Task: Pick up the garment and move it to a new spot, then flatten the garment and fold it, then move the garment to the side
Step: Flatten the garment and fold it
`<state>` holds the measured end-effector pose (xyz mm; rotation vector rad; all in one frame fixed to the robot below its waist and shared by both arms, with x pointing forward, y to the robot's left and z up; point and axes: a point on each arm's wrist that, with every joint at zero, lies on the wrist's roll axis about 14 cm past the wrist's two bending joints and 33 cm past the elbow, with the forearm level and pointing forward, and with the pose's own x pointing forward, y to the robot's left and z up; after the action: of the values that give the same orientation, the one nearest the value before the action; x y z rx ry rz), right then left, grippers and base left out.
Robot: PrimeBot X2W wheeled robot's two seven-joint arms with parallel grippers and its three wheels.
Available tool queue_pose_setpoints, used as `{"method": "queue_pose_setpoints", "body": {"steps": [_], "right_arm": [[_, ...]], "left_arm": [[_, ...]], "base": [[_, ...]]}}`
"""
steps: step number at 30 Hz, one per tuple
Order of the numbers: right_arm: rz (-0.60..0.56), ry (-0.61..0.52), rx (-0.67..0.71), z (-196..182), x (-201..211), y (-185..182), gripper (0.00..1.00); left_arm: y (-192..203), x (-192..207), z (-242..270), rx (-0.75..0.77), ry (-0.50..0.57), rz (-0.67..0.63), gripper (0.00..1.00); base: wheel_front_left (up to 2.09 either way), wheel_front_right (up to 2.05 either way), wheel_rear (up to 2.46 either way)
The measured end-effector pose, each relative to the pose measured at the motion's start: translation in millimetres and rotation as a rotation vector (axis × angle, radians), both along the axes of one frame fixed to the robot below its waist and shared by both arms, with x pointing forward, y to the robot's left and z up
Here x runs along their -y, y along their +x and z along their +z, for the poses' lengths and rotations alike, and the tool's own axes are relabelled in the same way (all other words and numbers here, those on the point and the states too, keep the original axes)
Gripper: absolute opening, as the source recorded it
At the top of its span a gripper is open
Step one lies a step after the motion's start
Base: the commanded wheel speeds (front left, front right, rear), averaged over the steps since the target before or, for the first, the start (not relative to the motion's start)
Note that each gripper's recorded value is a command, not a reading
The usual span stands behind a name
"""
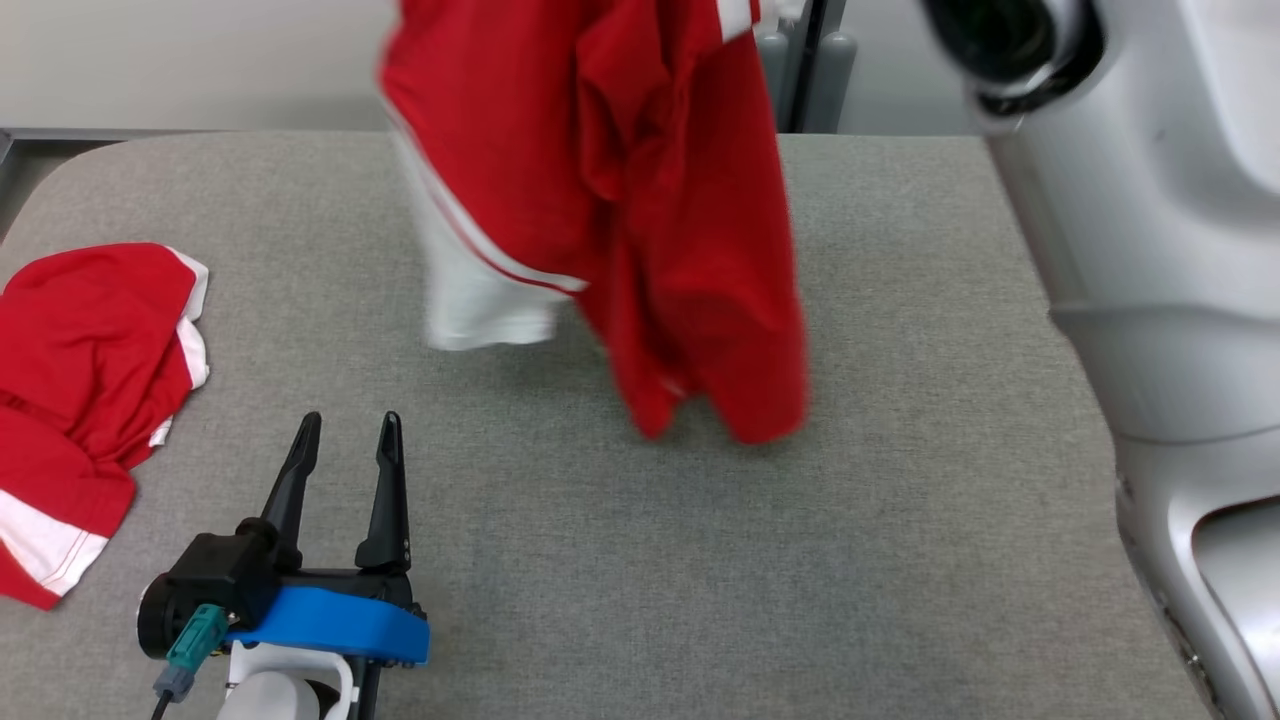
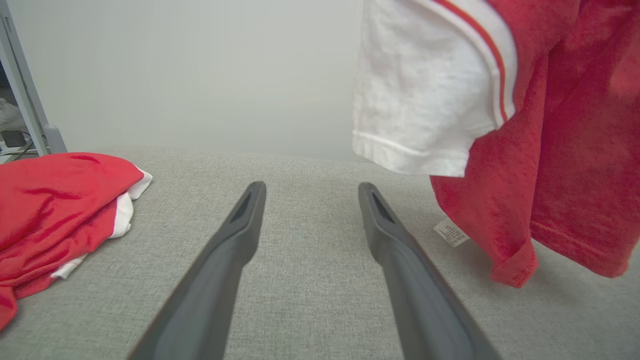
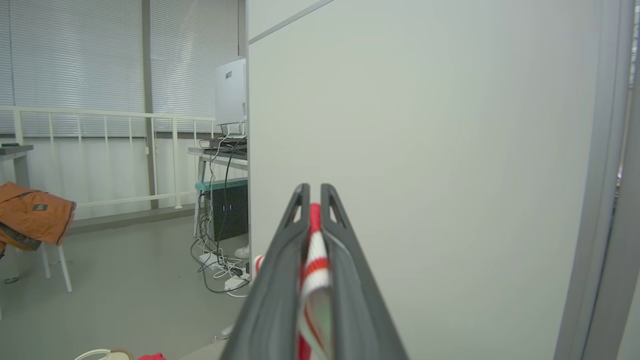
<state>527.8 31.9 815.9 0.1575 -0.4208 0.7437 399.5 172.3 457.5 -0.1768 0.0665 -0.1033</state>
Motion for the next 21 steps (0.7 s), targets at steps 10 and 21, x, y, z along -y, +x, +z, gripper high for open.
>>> {"method": "queue_pose_setpoints", "body": {"steps": [10, 21], "right_arm": [[-0.356, -0.099, -0.311, -122.4, 104.2, 51.5, 0.00], [-0.550, -0.145, -0.604, -250.2, 191.4, -11.3, 0.00]], "left_arm": [[6.5, 18.0, 1.1, 0.009, -0.003, -0.055, 1.00], [10.0, 44.7, 1.1, 0.012, -0.015, -0.132, 1.00]], "base": [[0.00, 0.00, 0.00], [0.00, 0.00, 0.00]]}}
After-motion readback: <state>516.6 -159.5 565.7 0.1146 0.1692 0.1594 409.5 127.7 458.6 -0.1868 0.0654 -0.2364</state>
